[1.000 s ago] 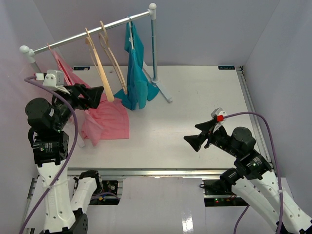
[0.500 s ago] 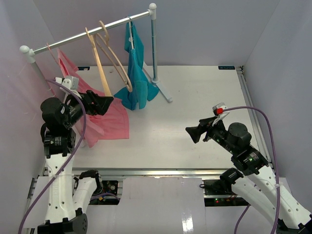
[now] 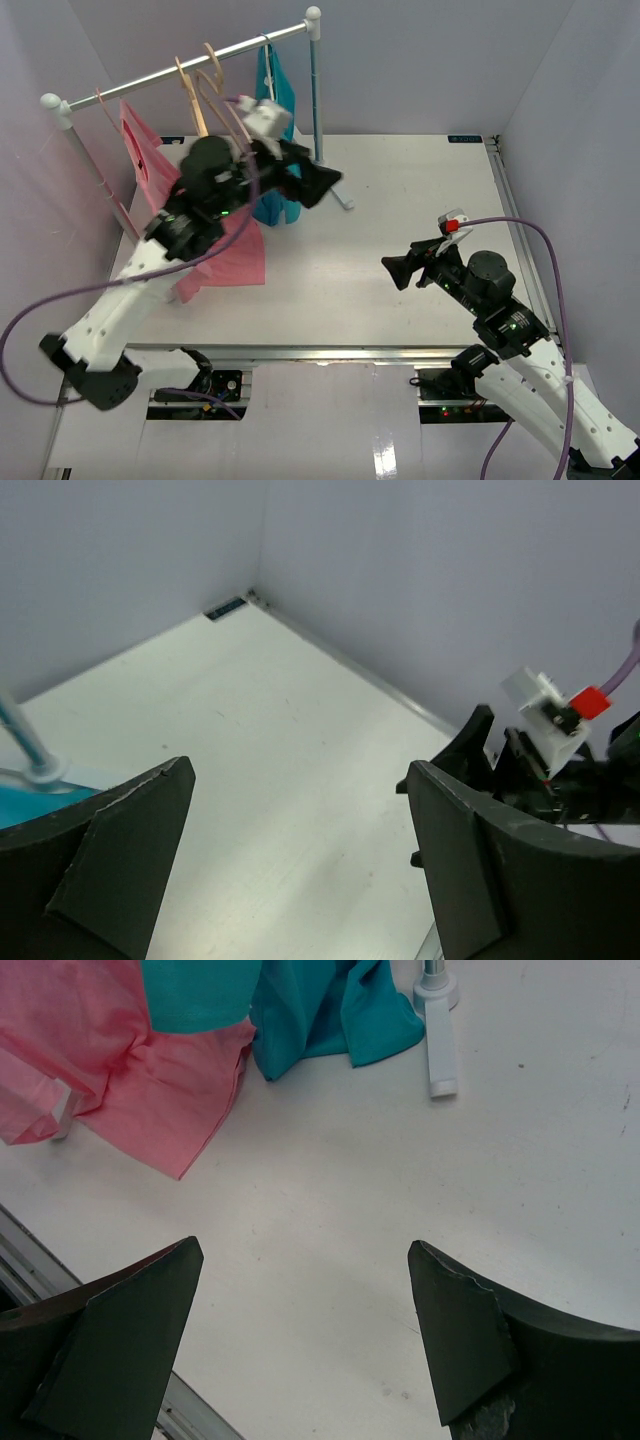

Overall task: Place the t-shirt on the hanger
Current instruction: Reset both arms

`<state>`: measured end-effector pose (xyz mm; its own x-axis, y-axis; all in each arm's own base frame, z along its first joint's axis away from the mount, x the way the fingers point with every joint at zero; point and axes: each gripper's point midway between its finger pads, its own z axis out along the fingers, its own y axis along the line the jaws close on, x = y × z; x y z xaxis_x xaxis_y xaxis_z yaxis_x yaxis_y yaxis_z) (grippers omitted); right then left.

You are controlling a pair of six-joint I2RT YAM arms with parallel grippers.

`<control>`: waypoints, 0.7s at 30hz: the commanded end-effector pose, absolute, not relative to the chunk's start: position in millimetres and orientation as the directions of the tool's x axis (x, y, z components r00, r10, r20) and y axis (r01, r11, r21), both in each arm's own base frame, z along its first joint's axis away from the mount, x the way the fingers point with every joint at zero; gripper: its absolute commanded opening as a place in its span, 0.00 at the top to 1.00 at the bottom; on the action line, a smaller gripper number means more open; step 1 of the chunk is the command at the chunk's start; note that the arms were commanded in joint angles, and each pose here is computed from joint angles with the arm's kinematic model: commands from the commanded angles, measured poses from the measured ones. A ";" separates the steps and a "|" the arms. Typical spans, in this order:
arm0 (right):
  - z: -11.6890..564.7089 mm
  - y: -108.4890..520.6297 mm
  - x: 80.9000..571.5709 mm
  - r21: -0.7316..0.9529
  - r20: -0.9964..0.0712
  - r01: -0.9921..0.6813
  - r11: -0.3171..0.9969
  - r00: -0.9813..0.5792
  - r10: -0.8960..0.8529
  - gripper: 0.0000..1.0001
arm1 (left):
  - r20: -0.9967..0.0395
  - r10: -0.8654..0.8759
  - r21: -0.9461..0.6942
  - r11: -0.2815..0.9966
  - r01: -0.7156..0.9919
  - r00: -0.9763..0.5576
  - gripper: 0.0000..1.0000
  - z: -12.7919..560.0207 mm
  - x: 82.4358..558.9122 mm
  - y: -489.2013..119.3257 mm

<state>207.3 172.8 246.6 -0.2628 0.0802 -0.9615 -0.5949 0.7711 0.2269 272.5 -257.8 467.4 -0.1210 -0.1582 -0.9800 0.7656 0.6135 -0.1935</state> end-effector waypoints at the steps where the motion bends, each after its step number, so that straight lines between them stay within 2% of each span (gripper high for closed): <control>1: 257.6 167.1 210.9 0.228 -0.969 -0.573 0.787 -0.215 0.124 0.10 | -0.988 0.093 -0.013 0.755 0.656 -0.126 0.02 399.9 286.7 -317.4; 6: 253.5 151.0 218.8 0.245 -0.965 -0.483 0.841 -0.207 0.163 0.10 | -0.986 0.071 -0.050 0.733 0.679 -0.150 0.02 374.8 269.9 -337.1; 10: 243.9 130.0 229.7 0.266 -0.957 -0.346 0.900 -0.209 0.202 0.10 | -0.980 -0.003 -0.139 0.724 0.675 -0.198 0.02 340.0 251.3 -321.7; 14: 231.6 125.6 236.1 0.284 -0.945 -0.283 0.916 -0.245 0.217 0.10 | -0.971 -0.090 -0.211 0.755 0.621 -0.221 0.02 306.9 236.8 -288.3; 21: 215.1 142.2 235.7 0.256 -0.938 -0.349 0.901 -0.316 0.144 0.10 | -0.961 -0.122 -0.245 0.791 0.561 -0.247 0.02 232.6 215.3 -240.4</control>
